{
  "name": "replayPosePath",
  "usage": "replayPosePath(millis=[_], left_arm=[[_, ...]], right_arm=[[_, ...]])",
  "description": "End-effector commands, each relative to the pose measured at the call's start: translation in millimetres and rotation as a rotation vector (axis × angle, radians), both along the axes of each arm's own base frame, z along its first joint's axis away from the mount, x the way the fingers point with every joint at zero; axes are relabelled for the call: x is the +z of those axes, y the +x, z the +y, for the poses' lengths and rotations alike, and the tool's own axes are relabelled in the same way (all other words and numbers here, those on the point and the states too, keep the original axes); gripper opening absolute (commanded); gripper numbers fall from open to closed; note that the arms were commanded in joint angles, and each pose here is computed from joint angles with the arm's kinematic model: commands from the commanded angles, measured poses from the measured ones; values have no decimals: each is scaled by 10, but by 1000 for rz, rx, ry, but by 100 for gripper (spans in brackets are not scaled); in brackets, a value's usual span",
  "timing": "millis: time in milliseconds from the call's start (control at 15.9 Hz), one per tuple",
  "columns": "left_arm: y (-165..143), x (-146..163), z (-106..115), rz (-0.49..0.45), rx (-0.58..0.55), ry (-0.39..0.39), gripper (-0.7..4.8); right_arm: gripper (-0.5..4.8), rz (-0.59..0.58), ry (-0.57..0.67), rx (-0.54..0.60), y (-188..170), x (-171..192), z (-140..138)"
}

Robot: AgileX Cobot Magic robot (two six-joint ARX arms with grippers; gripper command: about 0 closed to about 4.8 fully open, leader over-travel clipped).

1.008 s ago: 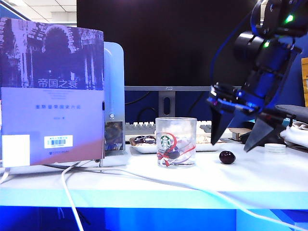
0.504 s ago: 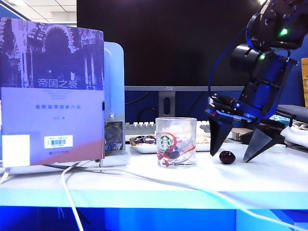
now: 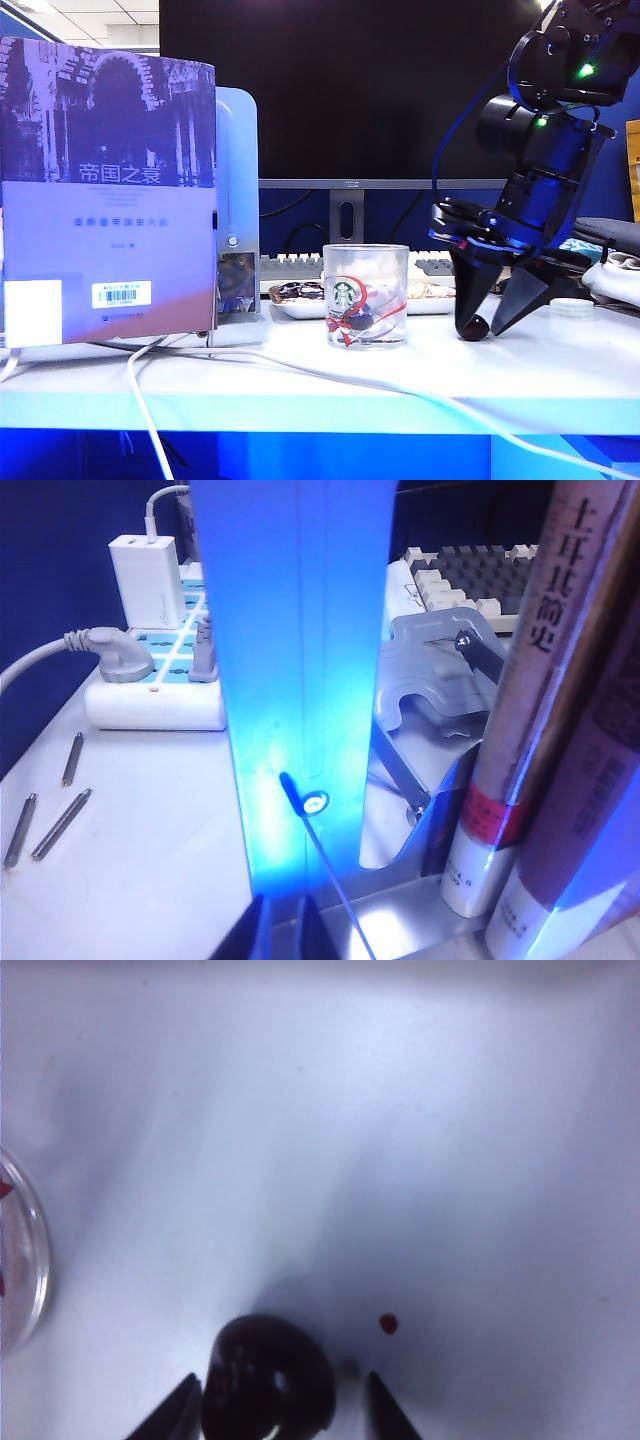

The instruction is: Pick up the cherry on the right side of the glass and put it inside the glass.

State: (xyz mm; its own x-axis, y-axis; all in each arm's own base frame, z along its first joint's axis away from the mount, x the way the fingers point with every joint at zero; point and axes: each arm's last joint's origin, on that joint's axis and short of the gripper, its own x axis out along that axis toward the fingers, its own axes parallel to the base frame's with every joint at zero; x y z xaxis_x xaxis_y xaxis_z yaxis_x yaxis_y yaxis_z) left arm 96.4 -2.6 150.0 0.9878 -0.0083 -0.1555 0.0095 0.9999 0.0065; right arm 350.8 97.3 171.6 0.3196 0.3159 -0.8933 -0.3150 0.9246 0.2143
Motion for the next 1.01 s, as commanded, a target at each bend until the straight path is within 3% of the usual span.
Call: replayPosePath(millis=[63, 126, 315, 630, 1008], left_arm=[[-3, -12, -1, 10, -3, -3, 53], [-3, -12, -1, 10, -3, -3, 53], [-3, -12, -1, 10, -3, -3, 53], [-3, -12, -1, 10, -3, -3, 53], [-3, -12, -1, 10, -3, -3, 53]], right_arm=[[197, -12, 2, 0, 7, 26, 6], [197, -13, 2, 0, 7, 26, 6], [113, -19, 6, 1, 13, 30, 8], [113, -49, 51, 17, 64, 107, 33], [116, -74, 59, 14, 202, 617, 67]])
